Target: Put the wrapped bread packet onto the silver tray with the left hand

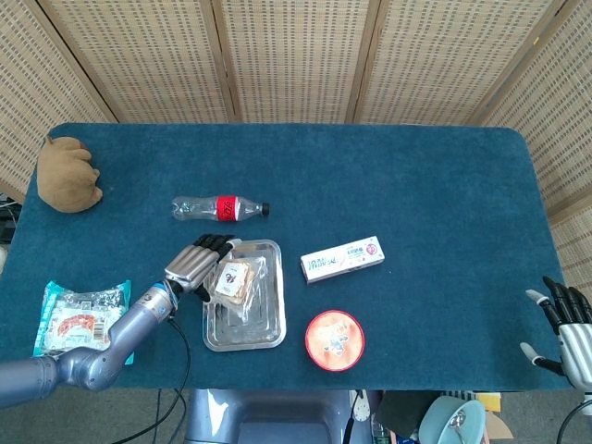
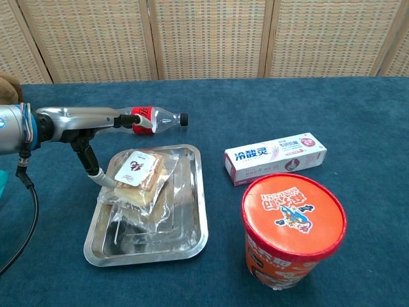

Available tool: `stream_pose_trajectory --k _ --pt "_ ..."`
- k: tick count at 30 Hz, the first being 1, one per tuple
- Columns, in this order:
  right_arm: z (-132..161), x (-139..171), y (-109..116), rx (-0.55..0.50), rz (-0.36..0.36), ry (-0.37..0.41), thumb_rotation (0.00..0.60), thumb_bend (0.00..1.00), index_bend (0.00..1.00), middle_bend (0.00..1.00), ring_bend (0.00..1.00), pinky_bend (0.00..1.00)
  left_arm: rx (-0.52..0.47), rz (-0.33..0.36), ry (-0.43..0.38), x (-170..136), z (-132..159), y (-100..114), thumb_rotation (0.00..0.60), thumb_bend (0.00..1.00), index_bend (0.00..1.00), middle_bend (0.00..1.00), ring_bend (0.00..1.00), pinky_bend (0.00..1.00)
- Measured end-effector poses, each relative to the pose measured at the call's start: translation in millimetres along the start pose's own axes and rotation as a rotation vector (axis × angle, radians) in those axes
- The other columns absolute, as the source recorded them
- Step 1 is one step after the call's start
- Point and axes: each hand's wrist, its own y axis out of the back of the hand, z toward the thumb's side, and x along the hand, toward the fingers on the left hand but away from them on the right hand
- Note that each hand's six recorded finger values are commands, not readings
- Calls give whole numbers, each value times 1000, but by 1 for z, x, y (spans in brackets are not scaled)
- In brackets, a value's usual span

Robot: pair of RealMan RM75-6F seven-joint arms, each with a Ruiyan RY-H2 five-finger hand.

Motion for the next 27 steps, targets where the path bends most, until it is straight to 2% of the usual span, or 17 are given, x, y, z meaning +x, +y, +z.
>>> stream_pose_trajectory --k 8,14,17,21,24,27 --pt "4 -4 -2 -4 7 1 600 222 142 0 0 0 10 13 24 -11 -4 9 600 176 0 0 0 0" --pt "2 -10 1 -11 -4 -10 600 222 142 0 0 0 86 97 61 -31 -16 26 600 191 0 0 0 0" --pt "3 -13 2 -11 -5 -19 600 222 142 0 0 0 136 174 115 -56 -30 41 600 197 0 0 0 0" --pt "6 -17 1 -8 -5 -31 600 222 142 0 0 0 212 292 226 -107 -56 64 600 209 0 0 0 0" --pt "12 -21 0 -4 -3 -29 600 222 142 0 0 0 266 354 297 -146 -72 71 600 209 0 0 0 0" --pt "18 -25 -3 4 4 -21 600 222 142 0 0 0 302 394 346 -177 -84 67 600 208 0 0 0 0"
